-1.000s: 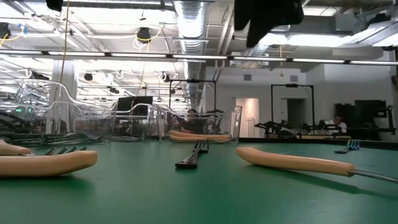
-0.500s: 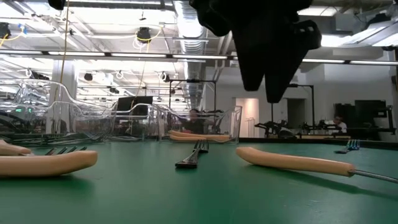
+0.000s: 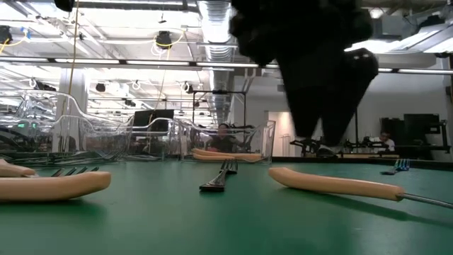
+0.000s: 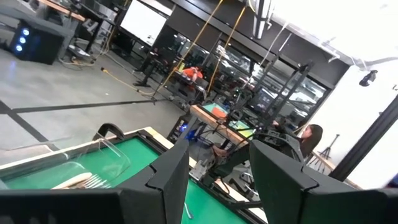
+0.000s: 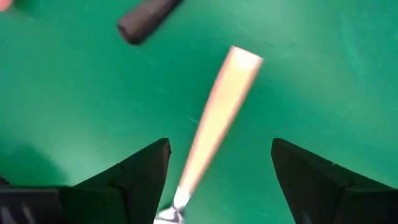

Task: Sort silverware by color (type)
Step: Put the yellow fork into the top right transparent bin

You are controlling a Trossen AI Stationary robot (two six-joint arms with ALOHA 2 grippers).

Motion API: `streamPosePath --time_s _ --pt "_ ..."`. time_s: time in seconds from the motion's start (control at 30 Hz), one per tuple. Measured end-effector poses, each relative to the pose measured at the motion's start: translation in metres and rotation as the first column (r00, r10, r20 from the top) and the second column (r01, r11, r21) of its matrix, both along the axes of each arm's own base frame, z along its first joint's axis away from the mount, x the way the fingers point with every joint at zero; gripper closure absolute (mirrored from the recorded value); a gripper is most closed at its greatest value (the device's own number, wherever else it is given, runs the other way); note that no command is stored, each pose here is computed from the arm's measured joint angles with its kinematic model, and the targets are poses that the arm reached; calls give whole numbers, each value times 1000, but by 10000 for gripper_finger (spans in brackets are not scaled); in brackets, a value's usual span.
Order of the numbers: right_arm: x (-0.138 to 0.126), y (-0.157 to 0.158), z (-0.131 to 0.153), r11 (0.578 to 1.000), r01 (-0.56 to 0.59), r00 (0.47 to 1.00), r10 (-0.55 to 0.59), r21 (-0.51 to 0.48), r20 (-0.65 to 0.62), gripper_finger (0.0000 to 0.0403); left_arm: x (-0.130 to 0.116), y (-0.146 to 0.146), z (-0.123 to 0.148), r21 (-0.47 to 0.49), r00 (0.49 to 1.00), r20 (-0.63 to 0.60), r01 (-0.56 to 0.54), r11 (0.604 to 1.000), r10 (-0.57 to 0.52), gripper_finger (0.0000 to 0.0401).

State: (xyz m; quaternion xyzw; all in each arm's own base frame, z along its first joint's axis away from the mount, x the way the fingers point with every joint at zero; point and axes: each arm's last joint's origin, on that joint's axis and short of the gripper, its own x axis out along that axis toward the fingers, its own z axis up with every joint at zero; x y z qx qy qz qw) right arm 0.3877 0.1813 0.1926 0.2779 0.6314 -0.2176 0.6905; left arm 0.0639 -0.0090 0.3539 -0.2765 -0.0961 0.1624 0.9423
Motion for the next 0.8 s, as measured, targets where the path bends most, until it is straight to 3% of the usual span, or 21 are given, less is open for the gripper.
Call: streamPosePath --time_s 0.13,0.37,0.8 --pt "-12 -5 1 1000 21 1000 -21 14 22 101 0 1 0 -6 1000 0 -31 999 31 248" --pt "-19 -10 -24 995 53 993 -62 90 96 101 -1 2 0 -34 998 9 -62 998 62 248" --pt "-16 -20 -43 999 -22 999 21 34 34 101 -1 3 0 -47 995 7 -102 994 102 248"
